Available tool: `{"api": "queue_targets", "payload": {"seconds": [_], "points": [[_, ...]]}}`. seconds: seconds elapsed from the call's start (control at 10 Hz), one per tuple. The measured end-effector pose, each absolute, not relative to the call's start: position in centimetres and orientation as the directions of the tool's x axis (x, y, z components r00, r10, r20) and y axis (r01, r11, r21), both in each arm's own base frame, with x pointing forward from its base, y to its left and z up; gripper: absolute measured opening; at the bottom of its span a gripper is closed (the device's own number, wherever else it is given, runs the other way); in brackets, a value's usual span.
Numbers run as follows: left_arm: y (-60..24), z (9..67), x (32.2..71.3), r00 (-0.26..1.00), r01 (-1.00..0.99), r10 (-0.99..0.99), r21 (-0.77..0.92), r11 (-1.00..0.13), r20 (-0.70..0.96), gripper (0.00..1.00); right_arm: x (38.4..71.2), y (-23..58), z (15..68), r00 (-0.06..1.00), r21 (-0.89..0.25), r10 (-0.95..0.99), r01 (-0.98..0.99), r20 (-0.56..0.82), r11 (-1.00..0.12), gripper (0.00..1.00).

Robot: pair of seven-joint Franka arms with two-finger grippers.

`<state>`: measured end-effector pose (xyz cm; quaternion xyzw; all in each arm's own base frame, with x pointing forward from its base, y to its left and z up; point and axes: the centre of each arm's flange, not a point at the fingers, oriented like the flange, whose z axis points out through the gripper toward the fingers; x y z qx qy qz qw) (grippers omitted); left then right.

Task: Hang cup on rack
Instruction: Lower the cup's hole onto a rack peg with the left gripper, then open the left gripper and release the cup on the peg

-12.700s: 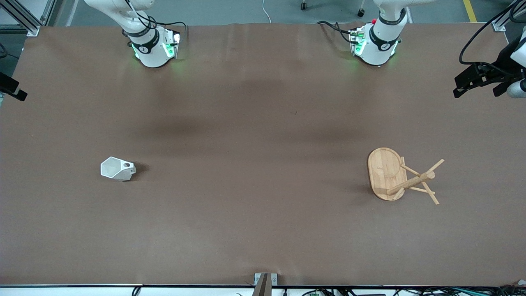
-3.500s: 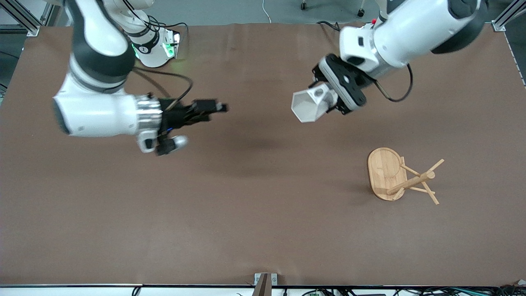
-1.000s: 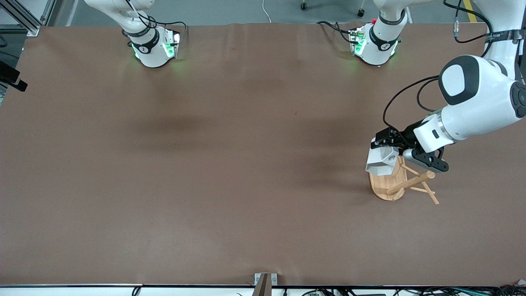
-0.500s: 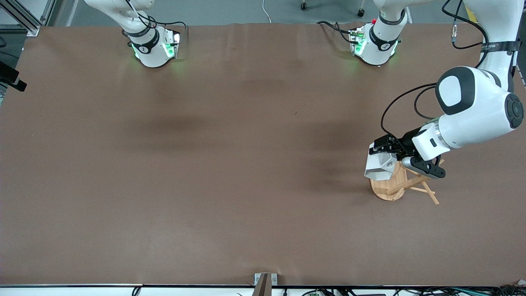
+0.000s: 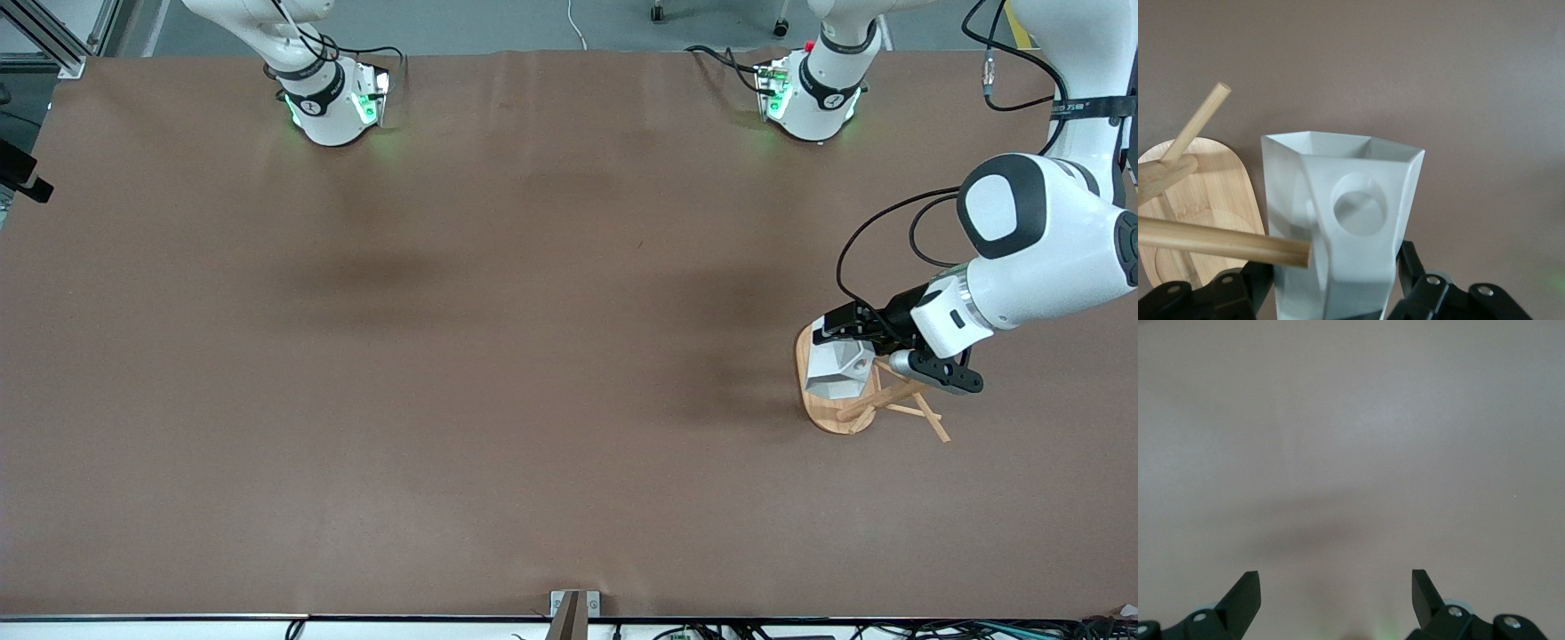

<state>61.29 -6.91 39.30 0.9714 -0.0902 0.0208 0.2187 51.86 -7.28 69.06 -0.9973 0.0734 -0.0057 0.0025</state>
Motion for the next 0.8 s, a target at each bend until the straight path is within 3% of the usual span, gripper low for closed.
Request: {"api": "queue_targets", "payload": {"seconds": [0.8], "points": [[-5.4, 39.6, 62.0, 0.982, -0.184, -0.151, 0.447, -0.875, 0.109, 0.78, 52.3, -7.2, 68.9, 0.989, -0.005, -0.145, -0.145, 0.024, -0.989, 1.00]]}}
